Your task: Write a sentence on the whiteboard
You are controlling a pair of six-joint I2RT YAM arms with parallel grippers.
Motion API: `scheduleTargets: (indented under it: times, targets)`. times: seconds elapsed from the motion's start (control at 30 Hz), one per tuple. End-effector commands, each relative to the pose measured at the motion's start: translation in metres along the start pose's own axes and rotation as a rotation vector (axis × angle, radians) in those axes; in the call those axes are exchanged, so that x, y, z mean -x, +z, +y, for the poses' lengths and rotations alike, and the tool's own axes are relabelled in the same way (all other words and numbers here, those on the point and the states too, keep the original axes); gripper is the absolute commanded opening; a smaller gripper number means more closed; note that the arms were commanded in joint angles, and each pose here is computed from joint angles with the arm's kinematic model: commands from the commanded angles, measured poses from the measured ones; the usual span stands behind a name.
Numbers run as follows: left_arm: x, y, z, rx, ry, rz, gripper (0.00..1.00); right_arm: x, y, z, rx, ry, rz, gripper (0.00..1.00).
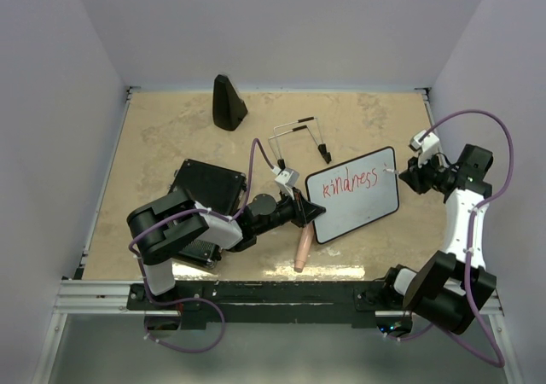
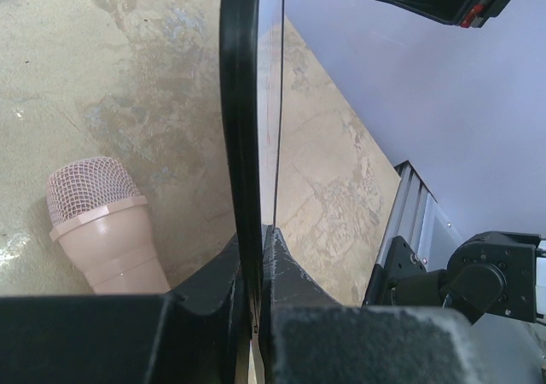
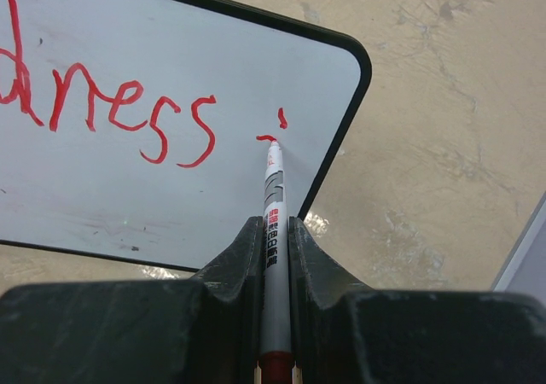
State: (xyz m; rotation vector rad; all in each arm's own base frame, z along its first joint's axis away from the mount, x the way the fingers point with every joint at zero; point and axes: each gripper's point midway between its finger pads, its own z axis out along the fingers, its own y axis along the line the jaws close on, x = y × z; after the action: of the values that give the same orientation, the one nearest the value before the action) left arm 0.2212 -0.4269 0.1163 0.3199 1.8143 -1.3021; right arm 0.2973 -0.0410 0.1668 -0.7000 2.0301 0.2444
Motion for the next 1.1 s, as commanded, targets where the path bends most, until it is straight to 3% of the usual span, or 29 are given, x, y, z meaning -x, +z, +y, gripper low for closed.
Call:
scheduleTargets:
  times: [0.0,0.6,1.07]
  targets:
    - [-0.01,0.001,0.006,0.011,0.058,0.035,0.0,0.003,0.001,-0.008,-0.043,-0.009,-0.012,0.0]
    - [-0.011,0.001,0.005,0.004,0.058,0.036,0.0,-0.029,0.001,0.02,0.107,-0.074,0.092,0.0]
    - [-0.013,0.002,0.005,0.001,0.055,0.04,0.0,0.005,-0.004,-0.016,-0.051,-0.058,0.017,0.0]
